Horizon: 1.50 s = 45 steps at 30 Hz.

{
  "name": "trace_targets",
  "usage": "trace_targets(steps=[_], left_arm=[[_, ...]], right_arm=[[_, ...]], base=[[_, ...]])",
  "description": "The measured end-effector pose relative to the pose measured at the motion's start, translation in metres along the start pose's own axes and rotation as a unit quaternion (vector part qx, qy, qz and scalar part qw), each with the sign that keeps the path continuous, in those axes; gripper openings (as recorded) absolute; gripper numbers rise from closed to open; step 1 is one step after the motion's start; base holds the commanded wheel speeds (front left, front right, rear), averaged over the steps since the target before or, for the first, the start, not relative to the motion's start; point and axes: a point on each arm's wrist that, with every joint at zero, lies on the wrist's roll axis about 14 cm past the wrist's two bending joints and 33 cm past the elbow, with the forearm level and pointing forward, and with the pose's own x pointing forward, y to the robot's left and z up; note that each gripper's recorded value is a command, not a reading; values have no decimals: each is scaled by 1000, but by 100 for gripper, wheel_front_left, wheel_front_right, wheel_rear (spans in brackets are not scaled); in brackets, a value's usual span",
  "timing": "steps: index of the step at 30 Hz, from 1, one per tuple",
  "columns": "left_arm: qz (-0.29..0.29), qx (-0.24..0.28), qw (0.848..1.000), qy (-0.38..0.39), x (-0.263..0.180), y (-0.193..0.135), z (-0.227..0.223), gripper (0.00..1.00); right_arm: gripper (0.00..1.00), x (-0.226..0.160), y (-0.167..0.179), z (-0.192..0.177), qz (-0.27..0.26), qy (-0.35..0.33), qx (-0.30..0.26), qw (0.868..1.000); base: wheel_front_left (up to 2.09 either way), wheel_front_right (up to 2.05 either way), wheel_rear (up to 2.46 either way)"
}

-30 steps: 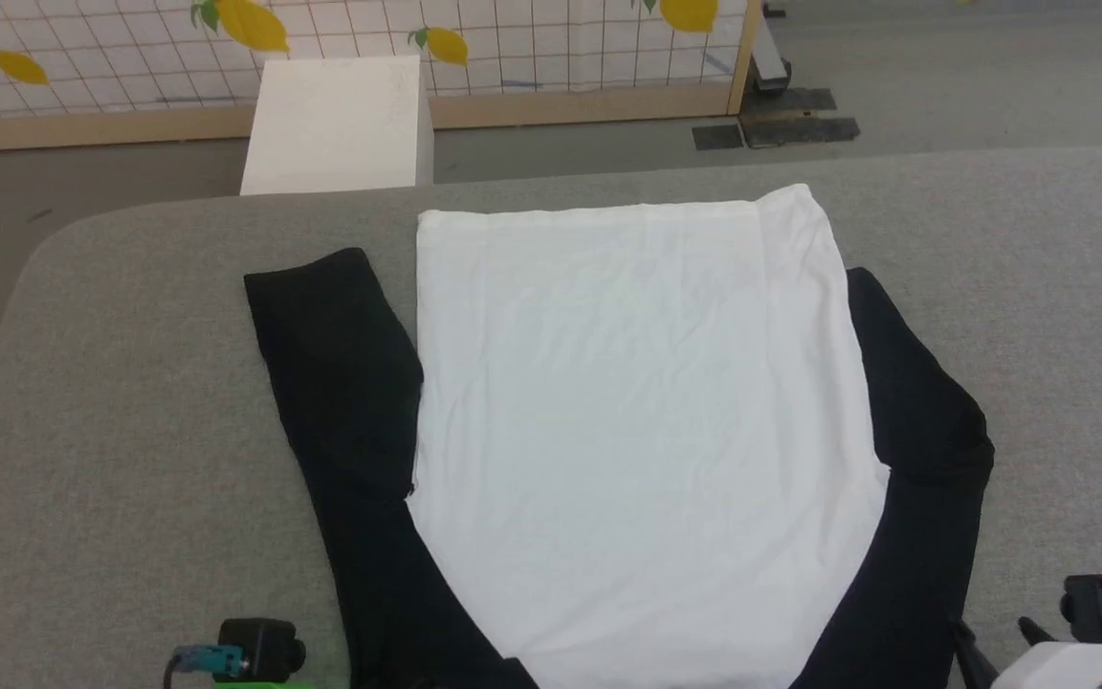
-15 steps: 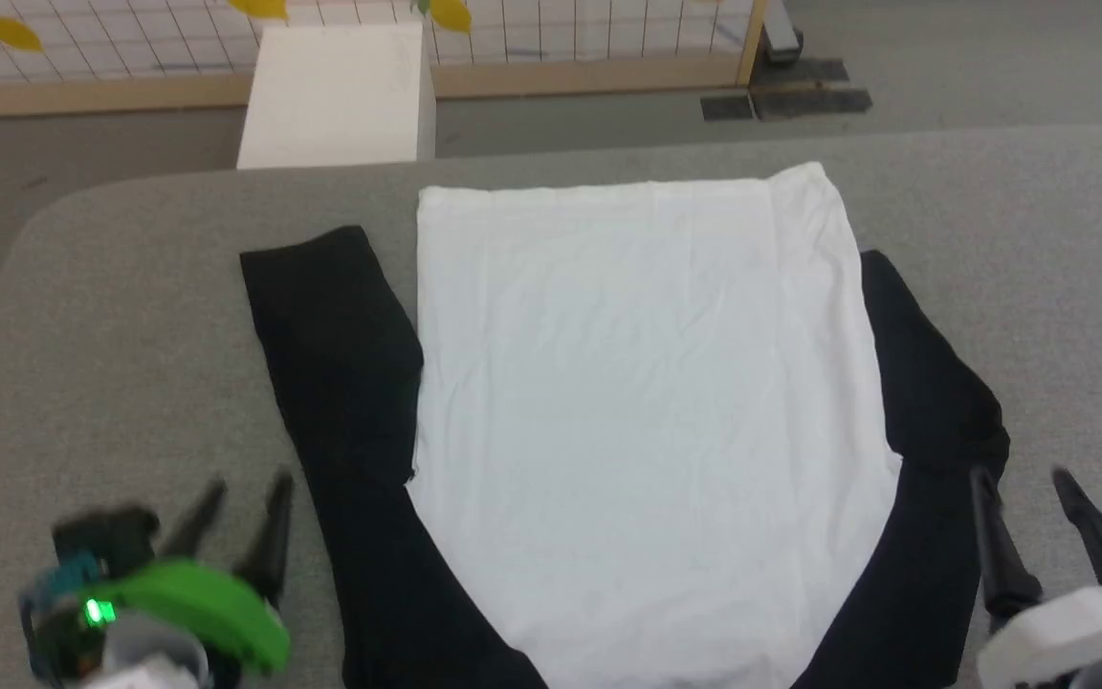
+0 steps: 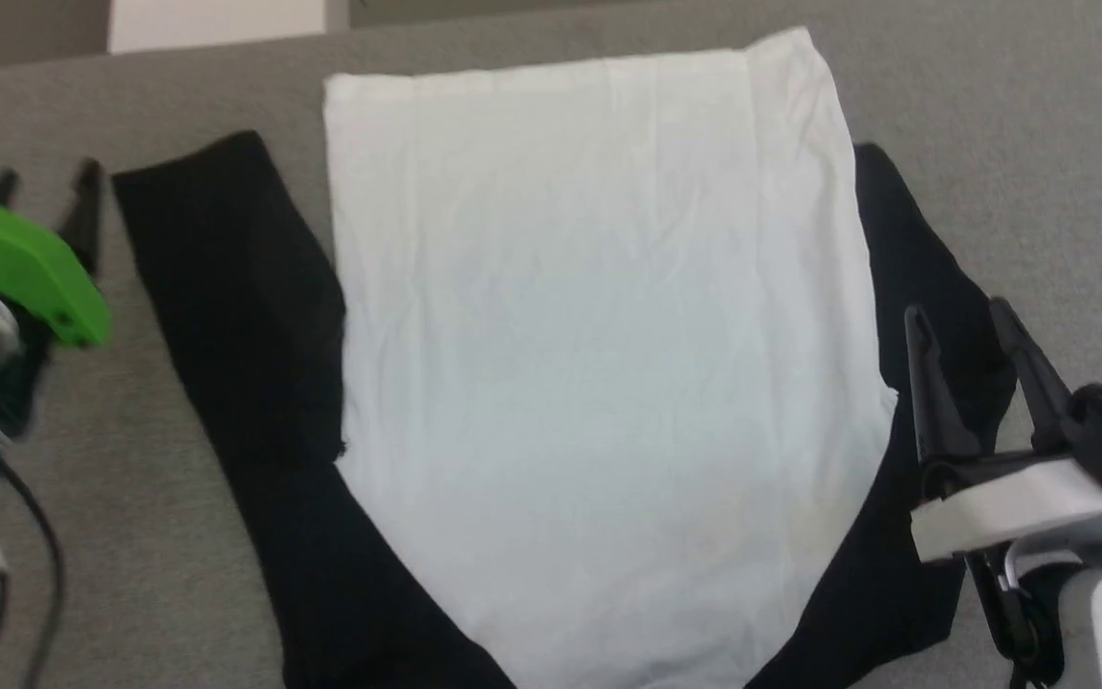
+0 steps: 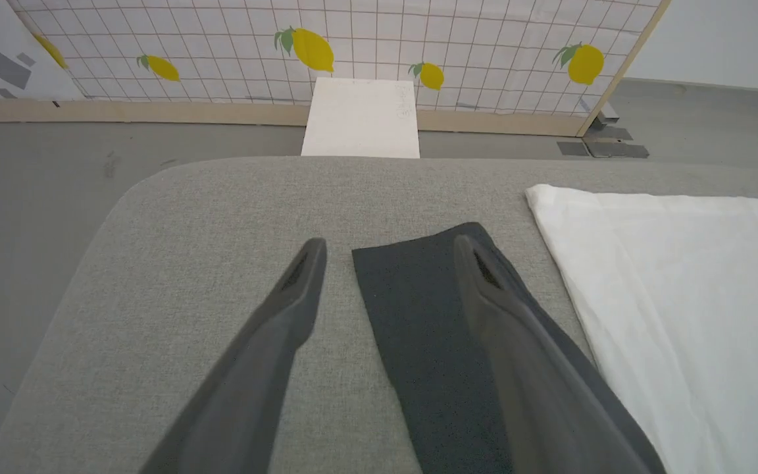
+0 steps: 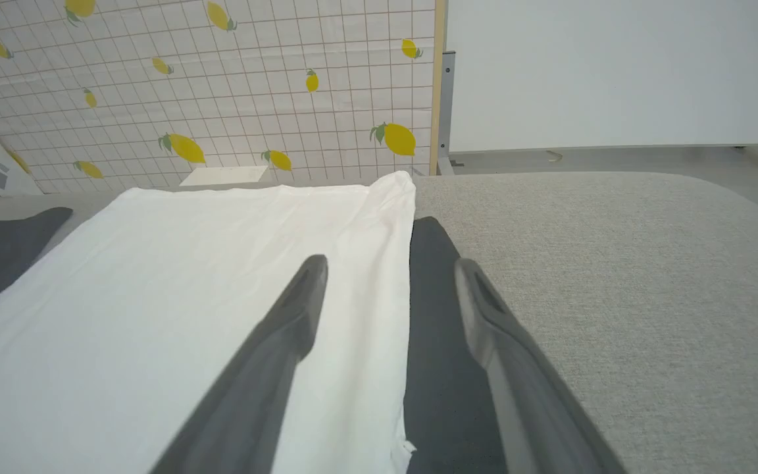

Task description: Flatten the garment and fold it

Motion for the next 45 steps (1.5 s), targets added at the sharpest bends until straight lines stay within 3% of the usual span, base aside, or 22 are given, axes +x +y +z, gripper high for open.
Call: trace_targets(steps=[5, 10, 16, 21, 23, 24, 26, 31, 36, 45], left_arm=[[11, -7, 998, 66, 40, 12, 0, 100], [18, -12, 989, 148, 66, 10, -30, 100], [54, -11, 965, 257, 80, 14, -79, 100], [66, -15, 952, 299, 85, 13, -95, 100], [60, -28, 946, 318, 83, 7, -99, 27], [56, -29, 944, 324, 81, 5, -100, 0], [46, -31, 942, 332, 76, -1, -101, 0], [50, -15, 964, 260, 71, 1, -85, 0], [71, 10, 989, 128, 58, 13, -40, 0], [61, 17, 997, -55, -17, -8, 42, 0]], right_arm=[[100, 14, -6, -5, -7, -5, -3, 1000], [100, 20, -17, -1, -22, -23, -13, 999], [100, 22, -25, 4, -32, -46, -32, 998], [100, 21, -31, 3, -40, -45, -44, 997], [100, 20, -33, 3, -42, -44, -46, 997], [100, 20, -33, 3, -43, -44, -46, 997], [100, 19, -33, 5, -43, -47, -46, 997], [100, 16, -32, 14, -43, -57, -43, 997], [100, 4, -35, 23, -50, -62, -41, 996], [100, -33, -36, 32, -58, -56, -29, 996]], base=[[0, 0, 0], [0, 0, 0], [0, 0, 0], [0, 0, 0], [0, 0, 0], [0, 0, 0], [0, 0, 0], [0, 0, 0], [0, 0, 0], [0, 0, 0]])
